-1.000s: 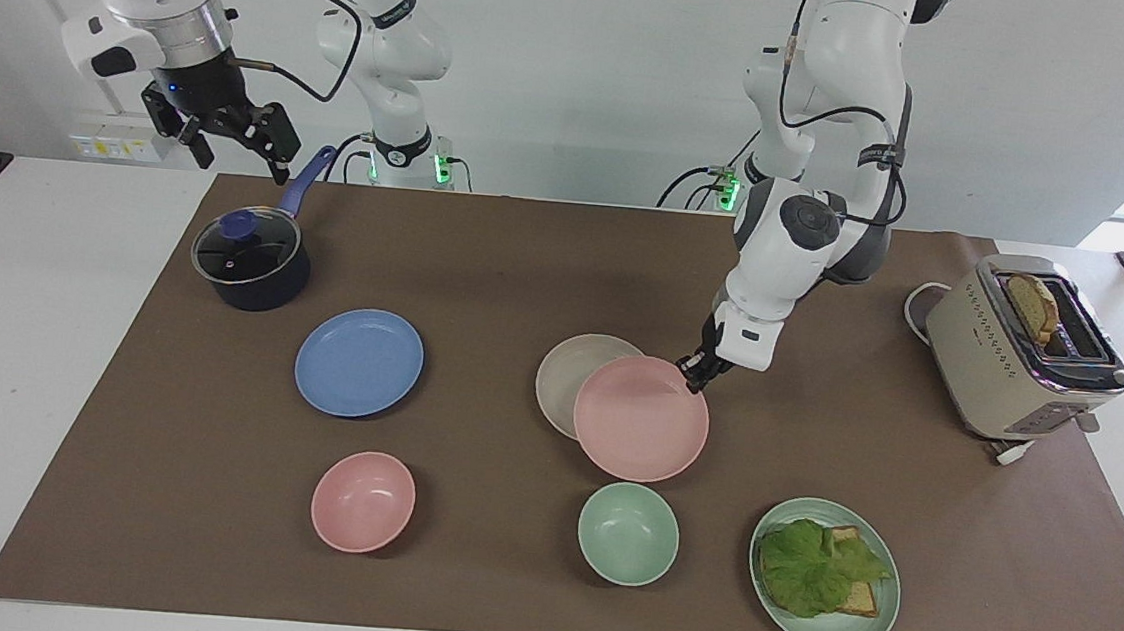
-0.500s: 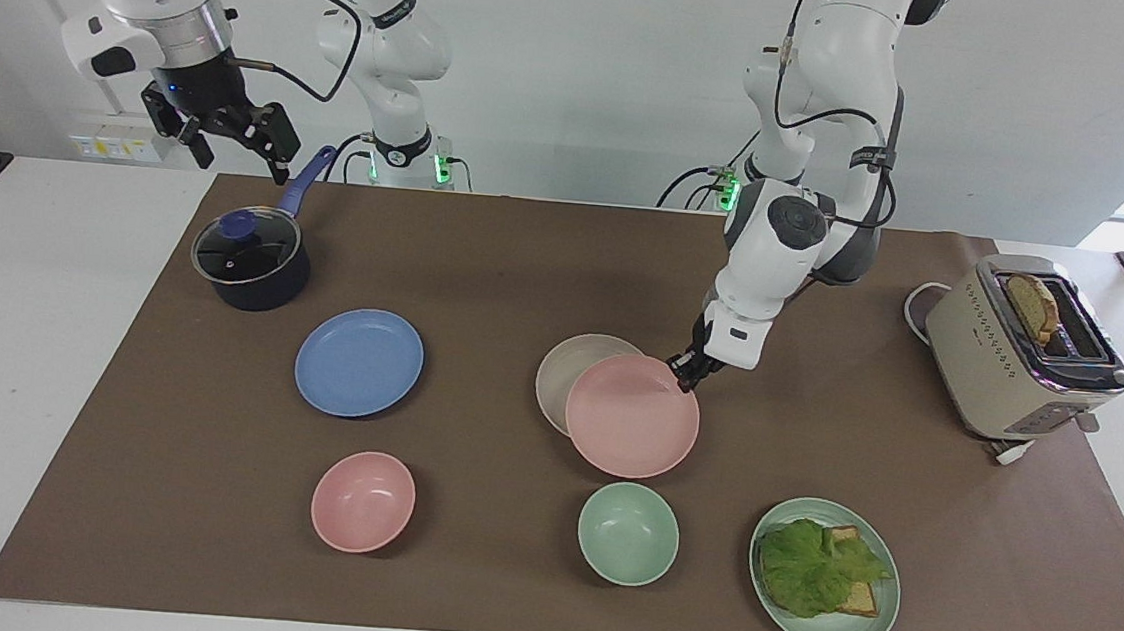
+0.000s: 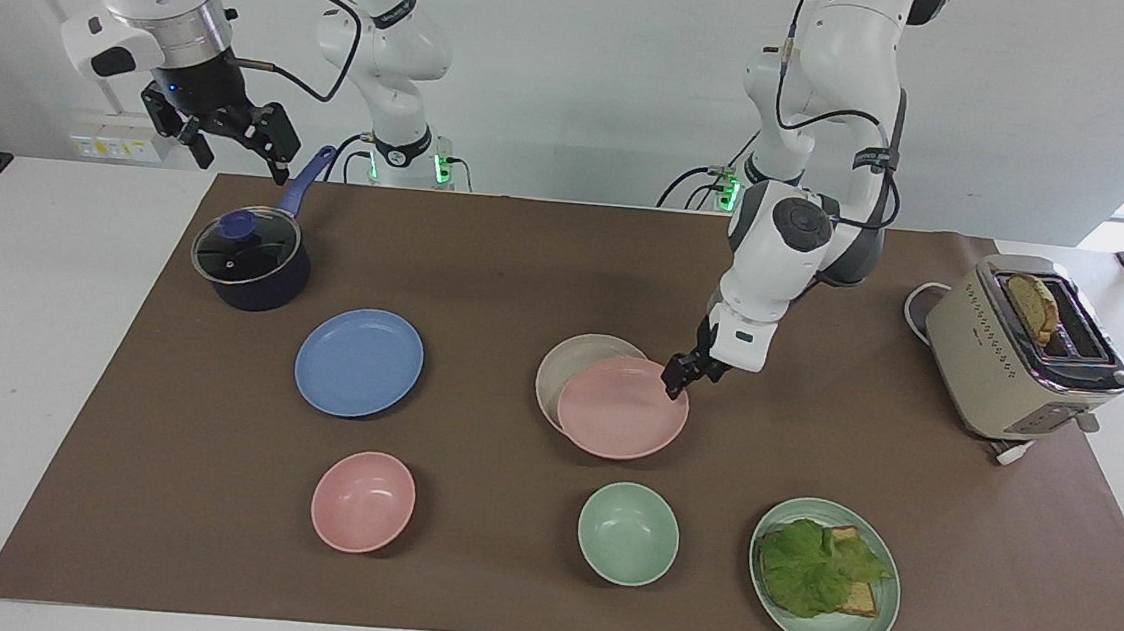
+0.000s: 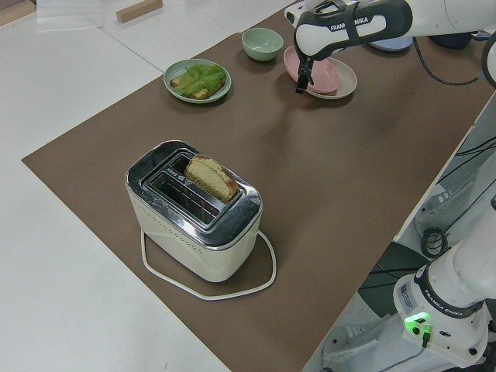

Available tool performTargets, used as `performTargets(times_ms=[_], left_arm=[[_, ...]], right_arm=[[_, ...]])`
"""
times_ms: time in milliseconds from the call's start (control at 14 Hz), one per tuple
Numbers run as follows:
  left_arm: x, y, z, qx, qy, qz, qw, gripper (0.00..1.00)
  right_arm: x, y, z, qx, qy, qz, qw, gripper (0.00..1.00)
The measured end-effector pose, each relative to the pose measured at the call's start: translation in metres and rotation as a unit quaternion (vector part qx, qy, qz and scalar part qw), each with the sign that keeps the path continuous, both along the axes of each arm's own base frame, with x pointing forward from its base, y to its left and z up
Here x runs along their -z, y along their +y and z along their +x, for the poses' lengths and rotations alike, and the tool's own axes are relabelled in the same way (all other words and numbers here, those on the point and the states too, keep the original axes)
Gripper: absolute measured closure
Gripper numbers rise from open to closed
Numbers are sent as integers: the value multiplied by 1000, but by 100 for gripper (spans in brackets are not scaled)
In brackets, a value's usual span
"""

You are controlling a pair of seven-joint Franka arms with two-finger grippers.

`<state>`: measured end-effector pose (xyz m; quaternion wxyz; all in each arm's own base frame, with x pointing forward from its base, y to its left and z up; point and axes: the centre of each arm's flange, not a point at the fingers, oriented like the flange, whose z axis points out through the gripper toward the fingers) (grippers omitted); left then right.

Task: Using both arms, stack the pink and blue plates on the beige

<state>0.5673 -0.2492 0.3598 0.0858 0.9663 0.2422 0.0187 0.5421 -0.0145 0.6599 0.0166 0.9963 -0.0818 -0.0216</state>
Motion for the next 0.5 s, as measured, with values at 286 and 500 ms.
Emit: performTargets(times_ms=[286, 500], left_arm=[[-14, 22, 17, -20, -12, -4, 1000, 0], [-16, 25, 19, -21, -12, -4, 1000, 0]], right_arm=[[0, 0, 0, 0, 0, 0, 1000, 0], [0, 0, 0, 0, 0, 0, 1000, 0]])
